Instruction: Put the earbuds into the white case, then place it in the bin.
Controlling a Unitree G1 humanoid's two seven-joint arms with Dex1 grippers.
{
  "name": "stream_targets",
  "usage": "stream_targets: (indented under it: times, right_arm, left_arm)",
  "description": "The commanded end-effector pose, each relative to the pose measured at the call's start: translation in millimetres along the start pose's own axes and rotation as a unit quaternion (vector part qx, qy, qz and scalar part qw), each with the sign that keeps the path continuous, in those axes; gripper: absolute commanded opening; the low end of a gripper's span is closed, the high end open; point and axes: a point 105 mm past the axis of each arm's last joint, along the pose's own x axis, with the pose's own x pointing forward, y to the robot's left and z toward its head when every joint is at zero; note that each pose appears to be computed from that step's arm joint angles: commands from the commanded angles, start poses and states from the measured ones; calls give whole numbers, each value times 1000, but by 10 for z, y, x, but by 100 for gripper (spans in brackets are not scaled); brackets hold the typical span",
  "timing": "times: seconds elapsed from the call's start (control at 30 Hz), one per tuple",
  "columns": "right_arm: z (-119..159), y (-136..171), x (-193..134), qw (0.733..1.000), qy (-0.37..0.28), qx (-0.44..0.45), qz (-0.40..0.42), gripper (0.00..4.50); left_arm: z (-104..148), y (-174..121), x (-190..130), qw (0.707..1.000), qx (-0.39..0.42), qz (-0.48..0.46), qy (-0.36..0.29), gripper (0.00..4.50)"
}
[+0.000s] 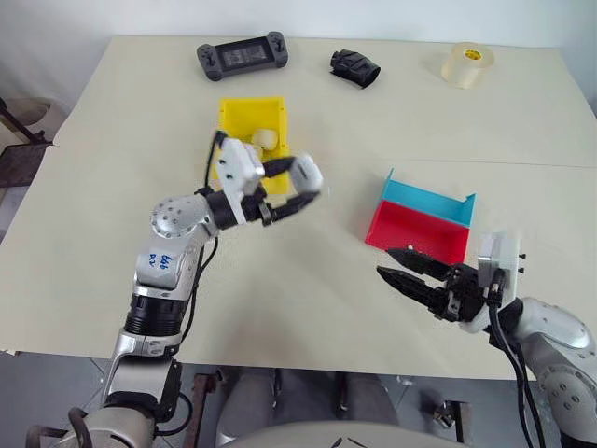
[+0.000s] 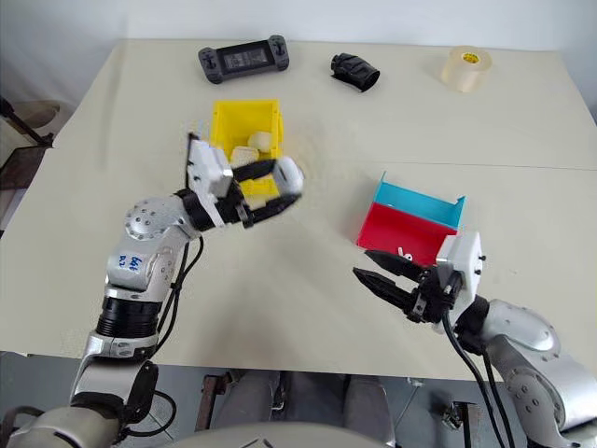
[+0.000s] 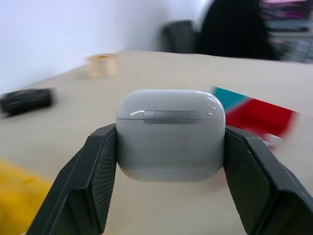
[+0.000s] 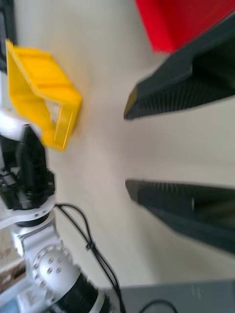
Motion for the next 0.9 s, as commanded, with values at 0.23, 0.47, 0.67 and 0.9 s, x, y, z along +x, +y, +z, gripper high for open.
stream_targets:
  times: [0.23, 0.47, 0.67, 0.9]
  right_arm:
    - [246, -179, -48, 995, -21, -89, -43, 447]
    - [399, -120, 59, 993, -48, -104, -38, 447]
    - [385, -79, 81, 993, -52, -96, -38, 450]
    - [276, -157, -6, 995, -37, -84, -48, 450]
  left_arm:
    - [-274, 775, 2, 969, -3, 242, 48, 280]
    - [-406, 915, 144, 965, 1, 252, 78, 280]
    - [-83, 621, 222, 985, 26, 172, 0, 447]
    - [63, 326, -116, 994, 60, 87, 1, 447]
